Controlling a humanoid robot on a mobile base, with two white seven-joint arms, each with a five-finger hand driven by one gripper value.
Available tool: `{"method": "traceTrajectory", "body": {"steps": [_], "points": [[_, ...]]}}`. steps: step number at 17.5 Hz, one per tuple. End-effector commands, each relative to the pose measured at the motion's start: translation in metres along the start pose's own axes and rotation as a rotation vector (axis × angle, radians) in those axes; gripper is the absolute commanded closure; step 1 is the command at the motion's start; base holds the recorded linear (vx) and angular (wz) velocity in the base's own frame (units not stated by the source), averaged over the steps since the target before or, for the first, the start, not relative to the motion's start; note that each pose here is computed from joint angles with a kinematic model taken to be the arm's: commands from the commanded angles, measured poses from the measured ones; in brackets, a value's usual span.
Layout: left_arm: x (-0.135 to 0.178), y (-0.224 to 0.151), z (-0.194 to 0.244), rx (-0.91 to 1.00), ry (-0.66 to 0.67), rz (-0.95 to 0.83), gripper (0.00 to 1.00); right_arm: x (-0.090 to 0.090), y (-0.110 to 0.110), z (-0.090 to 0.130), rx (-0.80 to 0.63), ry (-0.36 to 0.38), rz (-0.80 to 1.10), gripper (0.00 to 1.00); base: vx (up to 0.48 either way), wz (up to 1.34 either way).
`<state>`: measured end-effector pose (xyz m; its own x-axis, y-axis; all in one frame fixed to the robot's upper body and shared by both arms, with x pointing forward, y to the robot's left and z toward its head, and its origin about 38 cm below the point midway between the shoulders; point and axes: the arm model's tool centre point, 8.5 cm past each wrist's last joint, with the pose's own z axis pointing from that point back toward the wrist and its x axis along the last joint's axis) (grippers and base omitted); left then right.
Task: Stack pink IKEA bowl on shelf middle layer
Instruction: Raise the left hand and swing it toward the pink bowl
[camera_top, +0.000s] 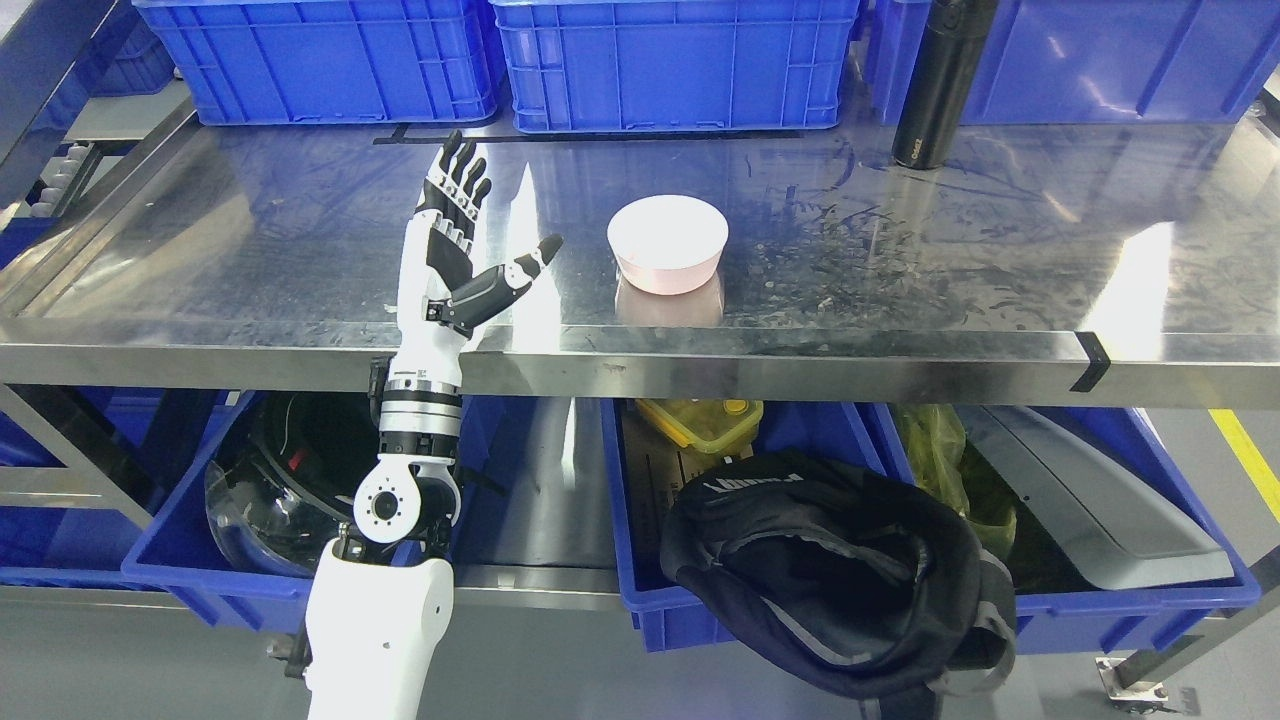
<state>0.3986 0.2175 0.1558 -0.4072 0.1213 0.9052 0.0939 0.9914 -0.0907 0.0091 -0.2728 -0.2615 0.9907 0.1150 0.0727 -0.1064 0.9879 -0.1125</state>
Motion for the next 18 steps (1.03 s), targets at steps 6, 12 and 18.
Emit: {"method": "traceTrajectory", "body": {"steps": [6, 12, 18], "points": [[0.020, 0.020, -0.013, -0.128, -0.070, -0.135, 0.00, -0.010, -0.010, 0.000, -0.016, 0.007, 0.002, 0.00, 0.000, 0.00], [0.096, 0.051, -0.079, -0.417, -0.183, -0.611, 0.00, -0.010, -0.010, 0.000, -0.016, 0.007, 0.002, 0.00, 0.000, 0.00], [0.125, 0.053, -0.107, -0.763, -0.088, -1.094, 0.01, -0.010, -0.010, 0.000, -0.016, 0.007, 0.002, 0.00, 0.000, 0.00]]}}
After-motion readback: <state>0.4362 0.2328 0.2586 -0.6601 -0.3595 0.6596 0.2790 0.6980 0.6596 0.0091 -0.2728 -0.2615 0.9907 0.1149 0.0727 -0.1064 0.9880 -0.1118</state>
